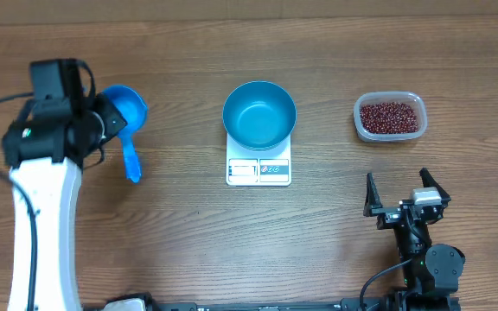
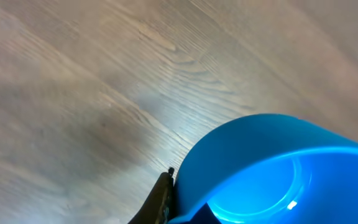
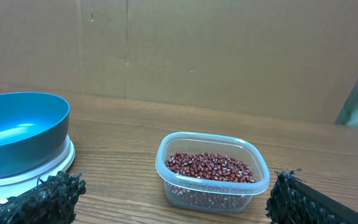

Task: Scoop item into bowl and weigh 150g on scale
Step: 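Lift the blue scoop with the left gripper and swing it right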

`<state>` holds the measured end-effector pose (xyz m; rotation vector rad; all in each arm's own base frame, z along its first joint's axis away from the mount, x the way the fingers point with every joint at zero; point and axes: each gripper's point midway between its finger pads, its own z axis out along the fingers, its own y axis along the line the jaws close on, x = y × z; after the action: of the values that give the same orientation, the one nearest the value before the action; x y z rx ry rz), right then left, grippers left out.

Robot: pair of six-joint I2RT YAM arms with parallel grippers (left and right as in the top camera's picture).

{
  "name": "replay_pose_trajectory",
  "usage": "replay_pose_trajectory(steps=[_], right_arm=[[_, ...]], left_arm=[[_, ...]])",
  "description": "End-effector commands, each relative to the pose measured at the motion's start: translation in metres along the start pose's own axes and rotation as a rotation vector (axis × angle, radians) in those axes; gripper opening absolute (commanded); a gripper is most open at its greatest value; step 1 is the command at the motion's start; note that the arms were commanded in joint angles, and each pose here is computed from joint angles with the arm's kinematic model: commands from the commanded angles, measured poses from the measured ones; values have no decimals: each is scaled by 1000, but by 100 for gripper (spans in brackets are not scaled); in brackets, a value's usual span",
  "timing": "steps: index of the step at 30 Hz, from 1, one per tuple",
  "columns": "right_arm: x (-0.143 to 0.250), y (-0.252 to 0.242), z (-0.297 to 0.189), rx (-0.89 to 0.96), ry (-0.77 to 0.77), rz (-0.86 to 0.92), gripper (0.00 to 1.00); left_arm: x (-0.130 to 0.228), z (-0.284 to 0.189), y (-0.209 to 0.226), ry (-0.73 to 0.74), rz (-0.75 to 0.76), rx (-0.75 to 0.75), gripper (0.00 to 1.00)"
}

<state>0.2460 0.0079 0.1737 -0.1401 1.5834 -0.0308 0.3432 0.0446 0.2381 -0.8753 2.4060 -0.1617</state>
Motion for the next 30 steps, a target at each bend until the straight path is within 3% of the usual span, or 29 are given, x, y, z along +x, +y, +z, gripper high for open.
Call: replay_pose_trajectory(steps=[1,15,23,30], right_arm=[[2,0,0,-2,-3,-4,100],[2,0,0,-2,-3,-4,100],[2,0,0,-2,-3,-4,100],[2,0,0,-2,-3,-4,100]], left_arm=[[9,-26,-7,22,-205,73,4],[46,-32,9,168,-263,4,4],[90,-43,23,343,-611,-129,4],[107,-50,29,402,-693,-195,4]])
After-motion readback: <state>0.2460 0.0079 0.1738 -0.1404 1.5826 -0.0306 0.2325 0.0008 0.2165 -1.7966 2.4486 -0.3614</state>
